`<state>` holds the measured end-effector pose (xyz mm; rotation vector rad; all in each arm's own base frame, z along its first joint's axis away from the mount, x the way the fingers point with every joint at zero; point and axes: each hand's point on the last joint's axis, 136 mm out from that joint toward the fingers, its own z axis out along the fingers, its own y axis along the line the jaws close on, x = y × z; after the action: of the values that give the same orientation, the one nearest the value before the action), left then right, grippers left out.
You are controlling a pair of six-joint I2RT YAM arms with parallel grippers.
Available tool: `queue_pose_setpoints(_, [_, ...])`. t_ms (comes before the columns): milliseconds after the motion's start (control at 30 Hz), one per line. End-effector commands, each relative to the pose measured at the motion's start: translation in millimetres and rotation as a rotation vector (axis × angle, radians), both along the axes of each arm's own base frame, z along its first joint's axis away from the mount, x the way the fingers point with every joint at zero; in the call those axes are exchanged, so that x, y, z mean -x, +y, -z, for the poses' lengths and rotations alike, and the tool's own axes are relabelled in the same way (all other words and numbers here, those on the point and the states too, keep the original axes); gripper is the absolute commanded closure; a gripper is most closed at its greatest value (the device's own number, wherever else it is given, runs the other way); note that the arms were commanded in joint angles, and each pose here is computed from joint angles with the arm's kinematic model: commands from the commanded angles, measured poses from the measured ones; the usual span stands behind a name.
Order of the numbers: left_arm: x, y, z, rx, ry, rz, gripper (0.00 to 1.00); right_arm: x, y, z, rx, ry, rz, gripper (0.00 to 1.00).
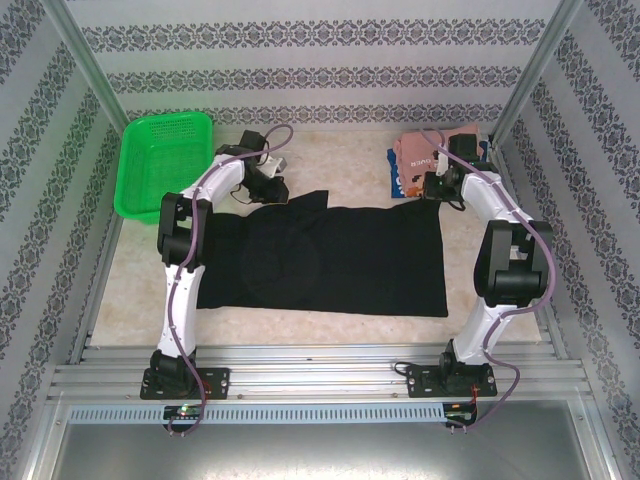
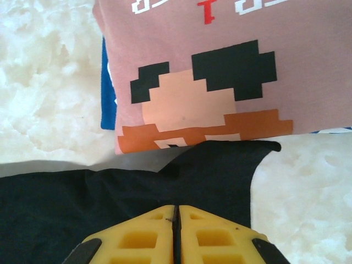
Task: Fold and stack the t-shirts
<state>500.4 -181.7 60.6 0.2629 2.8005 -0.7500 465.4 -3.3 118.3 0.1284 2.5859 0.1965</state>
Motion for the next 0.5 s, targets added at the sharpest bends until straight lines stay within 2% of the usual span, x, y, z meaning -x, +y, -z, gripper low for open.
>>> queue_pose_setpoints(0, [0.5,-8.2,-38.2,0.024,-0.097,0.001,0.86,7.2,3.3,-15.5,0.003,-0.021,0.005,0.87])
queue_pose_setpoints(133, [8.3,3.6,-56.4,-0.043,-0.19,-0.058,0.87,11.1,3.6,-18.8,0.003,-0.028,0.013,0.87])
queue_pose_setpoints(300, [34.3,-6.8,-80.6,-0.08,-0.318,-0.056,0.87,15.3,4.2,-17.5,-0.001,-0.026,0.02,0.88])
queue_pose_setpoints(467, [66.8,-13.4,-79.1,-0.111,-0.367,-0.073,0.86,16.3,5.5,-13.8,-0.013,-0.019,0.031,0.88])
